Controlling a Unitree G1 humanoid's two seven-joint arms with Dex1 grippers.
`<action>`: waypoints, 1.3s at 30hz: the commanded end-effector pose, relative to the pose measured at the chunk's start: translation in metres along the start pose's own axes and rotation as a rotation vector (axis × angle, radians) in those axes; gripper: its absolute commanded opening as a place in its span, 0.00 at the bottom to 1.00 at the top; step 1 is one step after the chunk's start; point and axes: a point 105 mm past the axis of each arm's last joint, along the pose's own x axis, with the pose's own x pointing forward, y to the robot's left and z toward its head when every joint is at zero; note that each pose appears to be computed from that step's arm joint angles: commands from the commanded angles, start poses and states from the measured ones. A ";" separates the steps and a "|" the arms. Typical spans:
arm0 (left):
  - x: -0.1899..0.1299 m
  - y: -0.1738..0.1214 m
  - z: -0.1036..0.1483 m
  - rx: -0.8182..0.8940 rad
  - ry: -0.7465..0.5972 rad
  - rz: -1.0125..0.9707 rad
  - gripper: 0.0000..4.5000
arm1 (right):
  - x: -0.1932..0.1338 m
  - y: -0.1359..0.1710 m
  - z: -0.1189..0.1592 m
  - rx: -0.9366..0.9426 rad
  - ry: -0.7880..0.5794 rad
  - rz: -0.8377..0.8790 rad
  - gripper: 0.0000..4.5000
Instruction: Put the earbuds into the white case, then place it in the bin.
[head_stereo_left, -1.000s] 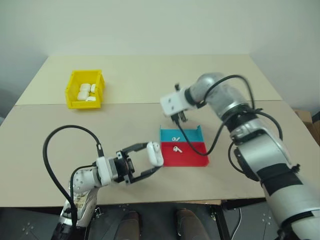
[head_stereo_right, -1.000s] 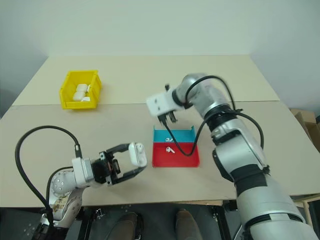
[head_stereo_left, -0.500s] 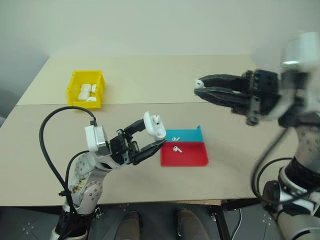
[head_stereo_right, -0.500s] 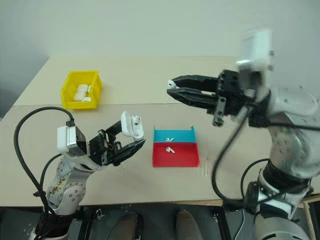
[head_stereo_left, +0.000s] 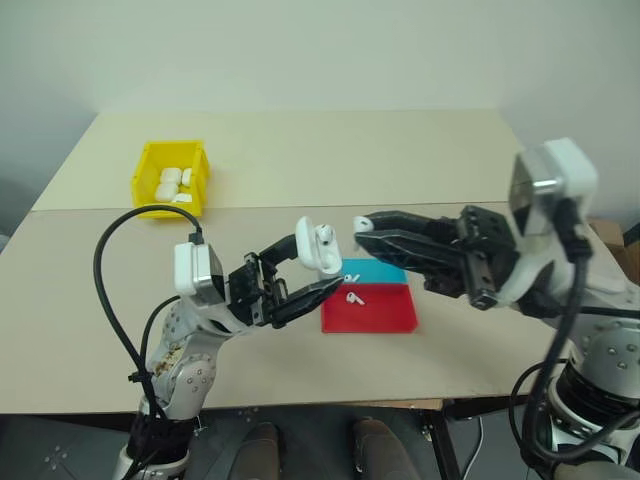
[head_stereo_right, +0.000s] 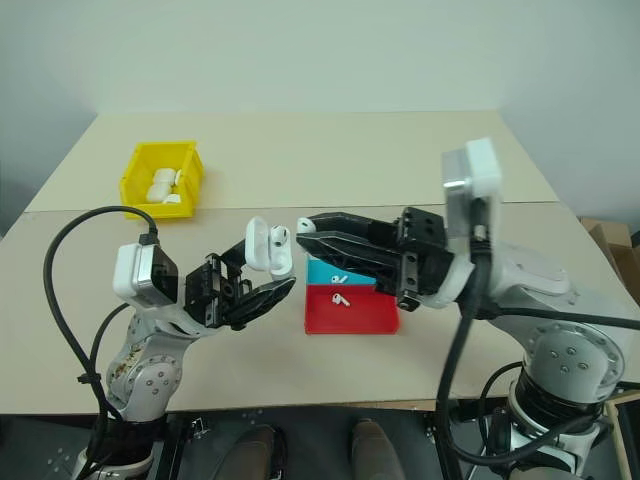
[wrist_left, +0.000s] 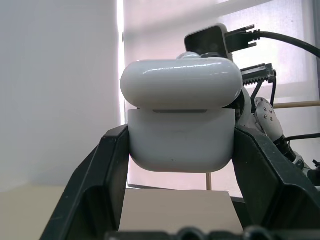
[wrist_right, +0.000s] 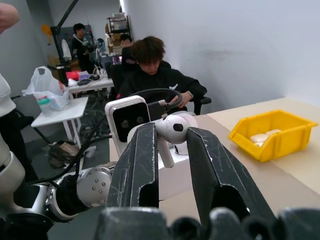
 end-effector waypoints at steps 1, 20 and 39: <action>0.003 -0.002 0.001 0.018 -0.010 -0.026 0.61 | 0.006 0.008 0.010 -0.014 -0.047 0.042 0.15; 0.010 -0.003 0.003 0.049 -0.019 -0.031 0.61 | 0.006 0.010 -0.005 0.058 -0.001 0.044 0.15; 0.007 -0.001 -0.001 0.055 -0.023 -0.015 0.61 | 0.002 0.004 -0.013 -0.012 0.032 0.010 0.46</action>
